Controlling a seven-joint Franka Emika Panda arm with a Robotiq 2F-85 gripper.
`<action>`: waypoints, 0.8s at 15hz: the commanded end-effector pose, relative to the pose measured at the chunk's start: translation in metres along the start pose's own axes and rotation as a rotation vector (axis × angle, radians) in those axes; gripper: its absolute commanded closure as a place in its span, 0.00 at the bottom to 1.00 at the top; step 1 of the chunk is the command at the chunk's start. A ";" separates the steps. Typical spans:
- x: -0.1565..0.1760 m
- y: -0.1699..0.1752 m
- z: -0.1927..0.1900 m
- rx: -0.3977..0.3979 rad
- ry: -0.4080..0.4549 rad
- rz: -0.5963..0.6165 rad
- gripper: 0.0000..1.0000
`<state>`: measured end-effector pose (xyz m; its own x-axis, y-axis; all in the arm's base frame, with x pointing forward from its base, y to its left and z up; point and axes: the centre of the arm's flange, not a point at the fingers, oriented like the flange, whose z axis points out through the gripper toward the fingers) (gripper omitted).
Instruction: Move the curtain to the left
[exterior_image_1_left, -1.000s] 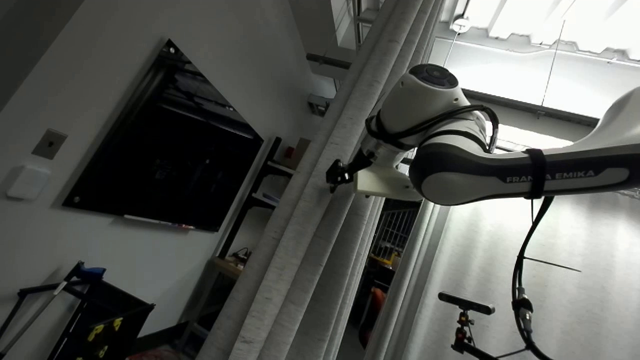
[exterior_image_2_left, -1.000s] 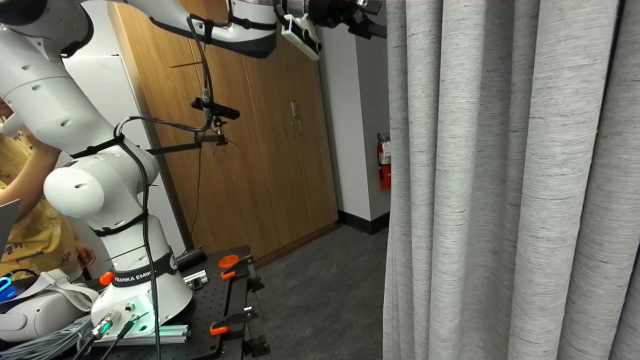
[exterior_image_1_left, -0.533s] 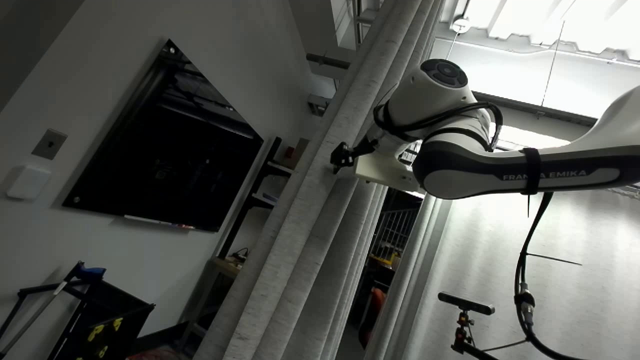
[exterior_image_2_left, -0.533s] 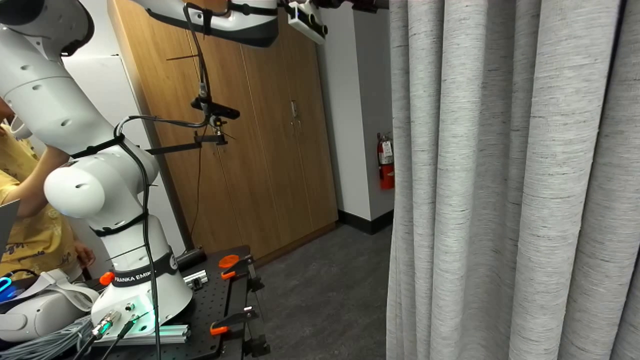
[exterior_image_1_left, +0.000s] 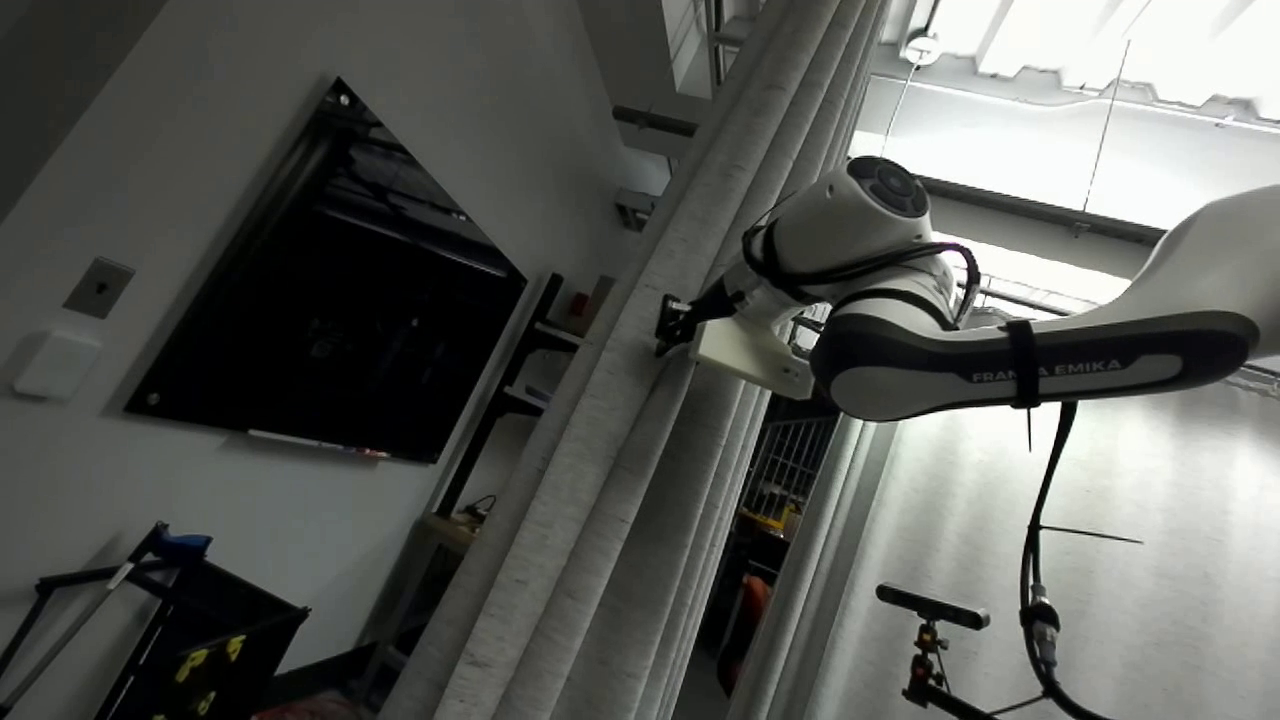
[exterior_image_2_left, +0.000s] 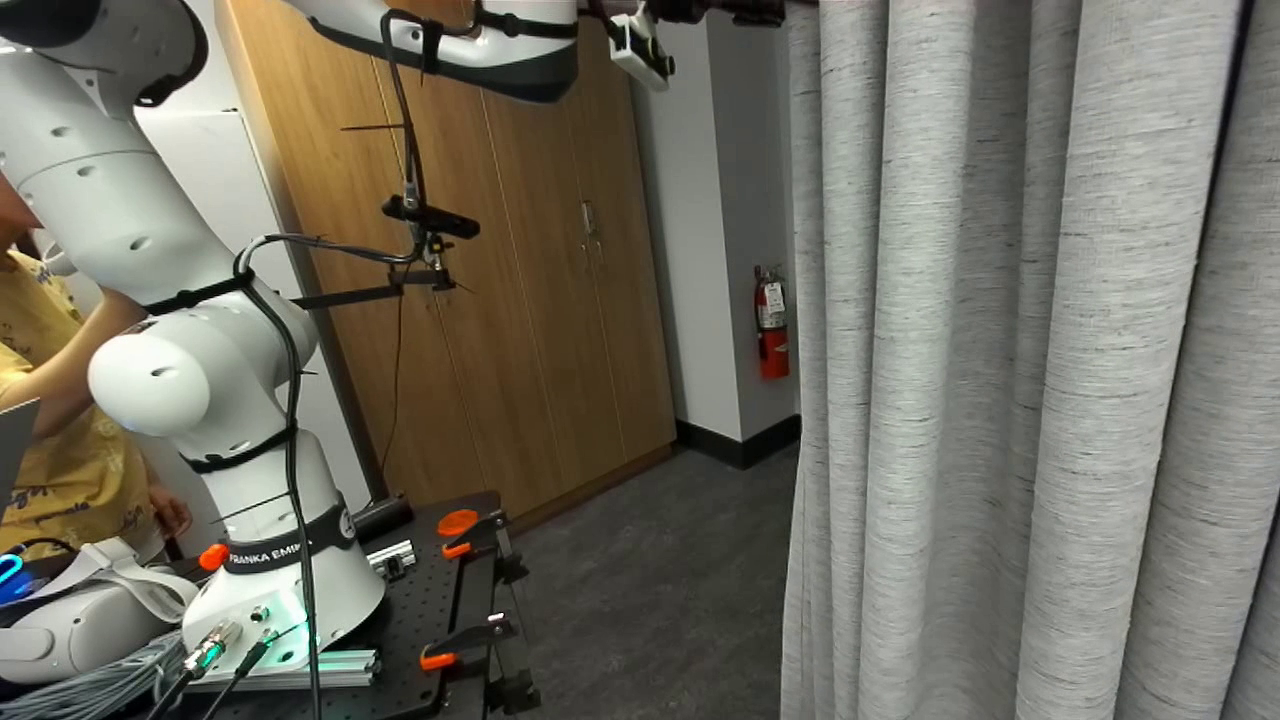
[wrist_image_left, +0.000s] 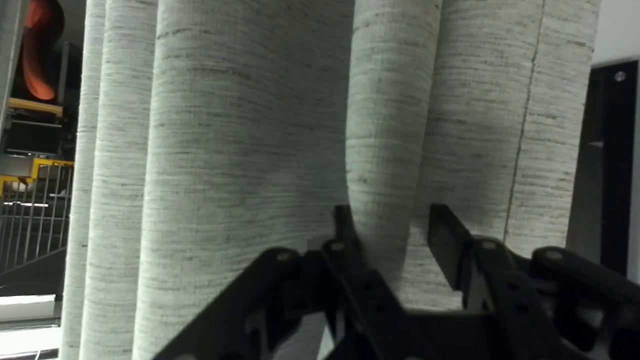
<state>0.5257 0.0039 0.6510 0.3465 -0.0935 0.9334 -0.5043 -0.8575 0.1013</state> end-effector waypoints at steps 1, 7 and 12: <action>0.000 -0.012 0.005 0.021 0.000 -0.022 0.85; -0.006 -0.061 -0.025 -0.013 -0.076 -0.153 1.00; -0.011 -0.144 -0.090 -0.091 -0.141 -0.416 1.00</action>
<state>0.5165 0.1160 0.6492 0.5435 0.0957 0.8339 -0.4442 -0.8102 0.3824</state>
